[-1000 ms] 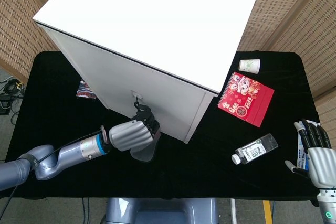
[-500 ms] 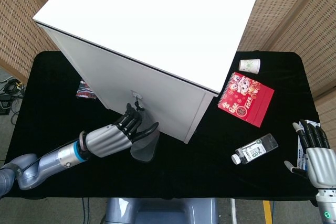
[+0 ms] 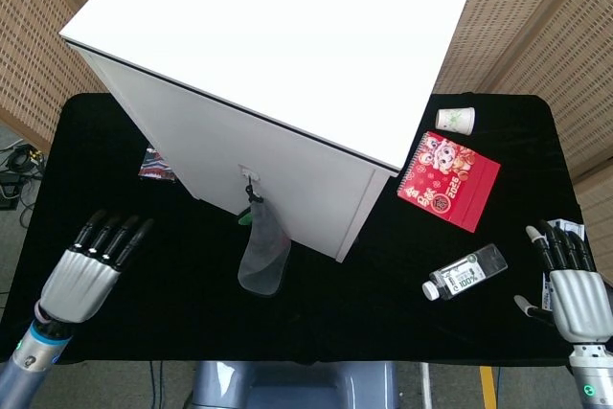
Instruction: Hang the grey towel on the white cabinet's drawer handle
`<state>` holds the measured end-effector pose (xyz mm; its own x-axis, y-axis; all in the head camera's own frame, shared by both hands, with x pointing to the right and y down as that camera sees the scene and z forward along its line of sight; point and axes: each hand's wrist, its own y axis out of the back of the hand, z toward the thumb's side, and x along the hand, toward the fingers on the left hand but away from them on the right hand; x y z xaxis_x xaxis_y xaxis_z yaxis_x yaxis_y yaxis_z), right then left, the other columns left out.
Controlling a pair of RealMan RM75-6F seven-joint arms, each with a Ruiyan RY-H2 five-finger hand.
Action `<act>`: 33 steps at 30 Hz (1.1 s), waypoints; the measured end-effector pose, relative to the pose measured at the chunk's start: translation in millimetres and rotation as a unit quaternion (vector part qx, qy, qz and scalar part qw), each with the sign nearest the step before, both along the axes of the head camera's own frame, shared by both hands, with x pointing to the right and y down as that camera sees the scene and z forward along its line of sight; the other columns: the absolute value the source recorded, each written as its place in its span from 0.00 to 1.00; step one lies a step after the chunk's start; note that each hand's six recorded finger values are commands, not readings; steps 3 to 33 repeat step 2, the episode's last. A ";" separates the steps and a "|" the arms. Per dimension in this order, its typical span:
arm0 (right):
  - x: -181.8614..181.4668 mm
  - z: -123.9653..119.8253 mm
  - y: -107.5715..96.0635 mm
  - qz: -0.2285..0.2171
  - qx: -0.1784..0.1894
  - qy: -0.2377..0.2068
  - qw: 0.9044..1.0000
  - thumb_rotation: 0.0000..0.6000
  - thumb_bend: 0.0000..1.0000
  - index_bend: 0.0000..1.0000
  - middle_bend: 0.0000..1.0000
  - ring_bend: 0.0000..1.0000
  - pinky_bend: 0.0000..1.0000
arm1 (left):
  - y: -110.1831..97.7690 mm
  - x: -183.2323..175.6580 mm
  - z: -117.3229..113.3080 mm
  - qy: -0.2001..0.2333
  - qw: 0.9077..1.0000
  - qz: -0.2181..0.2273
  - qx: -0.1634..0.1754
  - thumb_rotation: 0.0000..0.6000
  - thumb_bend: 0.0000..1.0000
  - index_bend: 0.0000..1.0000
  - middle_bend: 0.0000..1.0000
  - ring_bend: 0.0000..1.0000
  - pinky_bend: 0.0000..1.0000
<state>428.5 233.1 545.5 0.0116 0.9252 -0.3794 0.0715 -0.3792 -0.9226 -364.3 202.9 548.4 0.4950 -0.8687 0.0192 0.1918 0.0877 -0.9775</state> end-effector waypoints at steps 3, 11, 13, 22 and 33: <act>-1.3 2.1 0.7 -0.002 -0.003 0.006 1.000 1.00 0.09 0.00 0.00 0.00 0.00 | 7.7 -14.9 8.1 -0.002 0.998 -0.045 -0.034 1.00 0.02 0.01 0.00 0.02 0.05; -1.3 2.1 0.7 -0.002 -0.003 0.006 1.000 1.00 0.09 0.00 0.00 0.00 0.00 | 7.7 -14.9 8.1 -0.002 0.998 -0.045 -0.034 1.00 0.02 0.01 0.00 0.02 0.05; -1.3 2.1 0.7 -0.002 -0.003 0.006 1.000 1.00 0.09 0.00 0.00 0.00 0.00 | 7.7 -14.9 8.1 -0.002 0.998 -0.045 -0.034 1.00 0.02 0.01 0.00 0.02 0.05; -1.3 2.1 0.7 -0.002 -0.003 0.006 1.000 1.00 0.09 0.00 0.00 0.00 0.00 | 7.7 -14.9 8.1 -0.002 0.998 -0.045 -0.034 1.00 0.02 0.01 0.00 0.02 0.05; -1.3 2.1 0.7 -0.002 -0.003 0.006 1.000 1.00 0.09 0.00 0.00 0.00 0.00 | 7.7 -14.9 8.1 -0.002 0.998 -0.045 -0.034 1.00 0.02 0.01 0.00 0.02 0.05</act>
